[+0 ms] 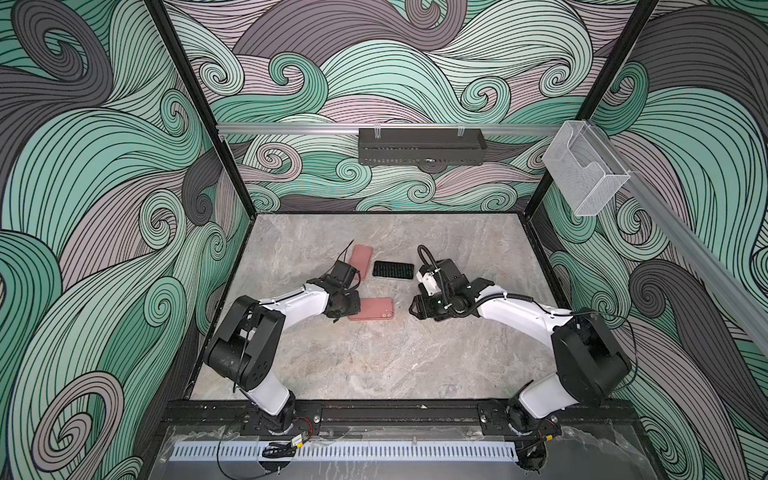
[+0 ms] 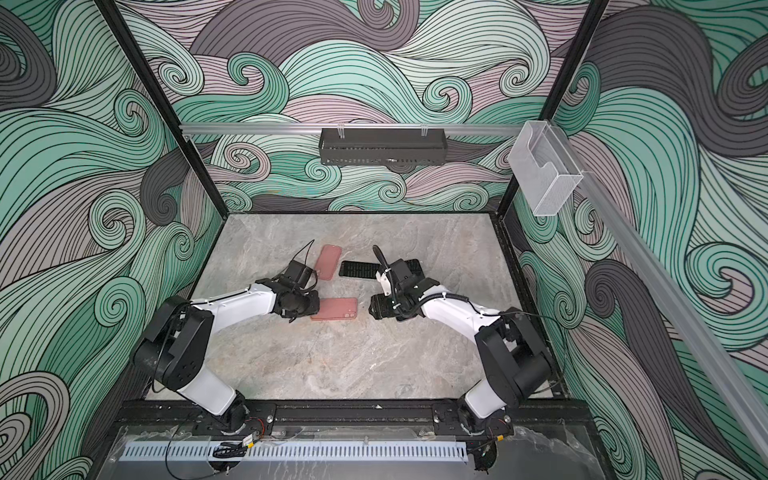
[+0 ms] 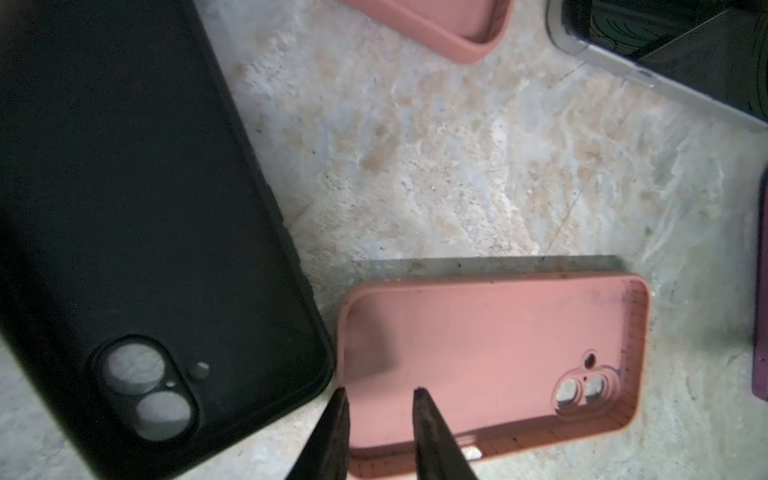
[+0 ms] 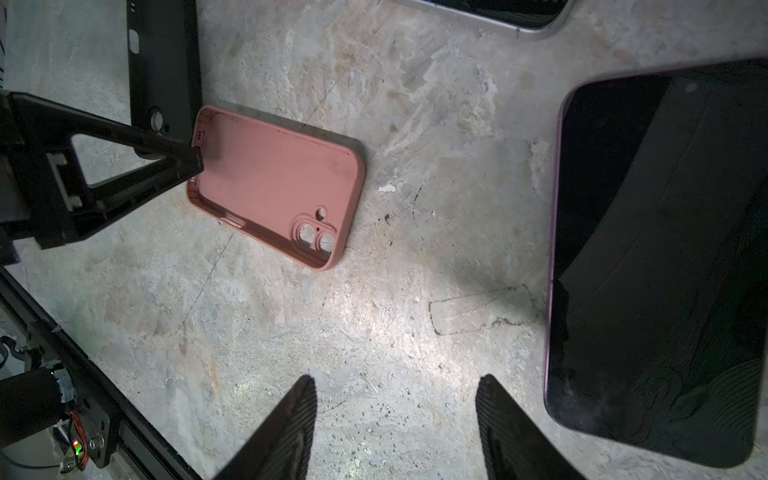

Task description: Put the phone into the phone case

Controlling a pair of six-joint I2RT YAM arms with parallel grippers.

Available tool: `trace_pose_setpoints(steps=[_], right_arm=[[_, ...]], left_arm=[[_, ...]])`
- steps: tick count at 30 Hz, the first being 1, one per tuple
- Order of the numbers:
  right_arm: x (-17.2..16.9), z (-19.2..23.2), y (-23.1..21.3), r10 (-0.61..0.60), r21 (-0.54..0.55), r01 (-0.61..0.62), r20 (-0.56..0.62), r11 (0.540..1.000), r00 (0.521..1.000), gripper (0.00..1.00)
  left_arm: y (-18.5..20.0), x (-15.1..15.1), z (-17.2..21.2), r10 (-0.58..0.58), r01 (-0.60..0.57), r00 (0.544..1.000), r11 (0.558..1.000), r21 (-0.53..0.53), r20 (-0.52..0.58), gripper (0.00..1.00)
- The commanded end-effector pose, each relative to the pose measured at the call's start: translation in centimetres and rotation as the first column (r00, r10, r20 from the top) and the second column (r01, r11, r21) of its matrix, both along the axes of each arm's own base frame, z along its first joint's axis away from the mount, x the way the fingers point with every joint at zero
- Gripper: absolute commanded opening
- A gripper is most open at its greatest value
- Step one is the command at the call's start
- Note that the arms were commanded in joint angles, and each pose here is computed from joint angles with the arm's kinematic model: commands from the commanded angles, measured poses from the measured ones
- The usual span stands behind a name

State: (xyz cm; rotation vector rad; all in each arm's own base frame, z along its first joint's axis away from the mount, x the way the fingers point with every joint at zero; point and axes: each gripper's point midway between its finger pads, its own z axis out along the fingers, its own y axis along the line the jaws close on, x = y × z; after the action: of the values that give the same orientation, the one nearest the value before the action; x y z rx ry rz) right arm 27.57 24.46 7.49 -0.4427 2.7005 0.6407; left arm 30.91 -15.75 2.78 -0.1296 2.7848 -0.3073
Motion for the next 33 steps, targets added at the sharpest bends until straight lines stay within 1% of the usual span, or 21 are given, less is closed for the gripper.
trace_pose_setpoints(steps=[1, 6, 10, 13, 17, 19, 21, 26, 30, 33], right_arm=[[0.4, 0.3, 0.0, -0.014, -0.006, 0.014, 0.013, 1.0, 1.0, 0.62], [0.6, 0.2, 0.1, -0.017, -0.007, 0.017, 0.007, 1.0, 1.0, 0.62], [0.7, 0.3, 0.3, -0.018, -0.003, 0.018, 0.008, 1.0, 1.0, 0.62], [0.6, 0.5, 0.3, -0.018, -0.003, 0.018, 0.015, 1.0, 1.0, 0.62], [0.5, 0.5, 0.1, -0.02, -0.006, 0.02, 0.018, 1.0, 1.0, 0.62], [0.5, 0.5, 0.0, -0.022, -0.007, 0.022, 0.019, 1.0, 1.0, 0.61], [0.5, 0.5, -0.1, -0.023, -0.009, 0.023, 0.021, 1.0, 1.0, 0.61], [0.4, 0.6, -0.1, -0.024, -0.009, 0.025, 0.024, 1.0, 0.999, 0.61], [0.5, 0.7, -0.1, -0.022, -0.011, 0.023, 0.03, 1.0, 0.999, 0.61], [0.3, 0.6, -0.2, -0.011, -0.016, 0.011, 0.031, 1.0, 0.999, 0.61]], left_arm=[[1.4, -1.4, -0.1, 0.005, -0.002, 0.999, 0.996, 0.084, -0.032, 0.32], [1.6, -1.8, -0.3, 0.003, 0.002, 0.999, 0.994, 0.11, -0.047, 0.32], [1.2, -1.8, -0.7, -0.006, 0.011, 0.999, 0.994, 0.107, -0.05, 0.32], [0.8, -1.7, -1.1, -0.016, 0.022, 0.998, 0.994, 0.107, -0.06, 0.28], [0.3, -1.6, -1.5, -0.027, 0.034, 0.997, 0.994, 0.106, -0.073, 0.2], [0.2, -1.6, -1.6, -0.03, 0.038, 0.997, 0.993, 0.11, -0.075, 0.18], [0.2, -1.7, -1.7, -0.028, 0.037, 0.996, 0.993, 0.114, -0.08, 0.17], [-0.2, -2.4, -2.0, -0.034, 0.044, 0.995, 0.993, 0.113, -0.091, 0.09], [-0.8, -3.1, -1.8, -0.061, 0.072, 0.993, 0.991, 0.116, -0.096, 0.06], [-1.4, -3.5, -1.5, -0.103, 0.114, 0.99, 0.986, 0.123, -0.093, 0.04]])
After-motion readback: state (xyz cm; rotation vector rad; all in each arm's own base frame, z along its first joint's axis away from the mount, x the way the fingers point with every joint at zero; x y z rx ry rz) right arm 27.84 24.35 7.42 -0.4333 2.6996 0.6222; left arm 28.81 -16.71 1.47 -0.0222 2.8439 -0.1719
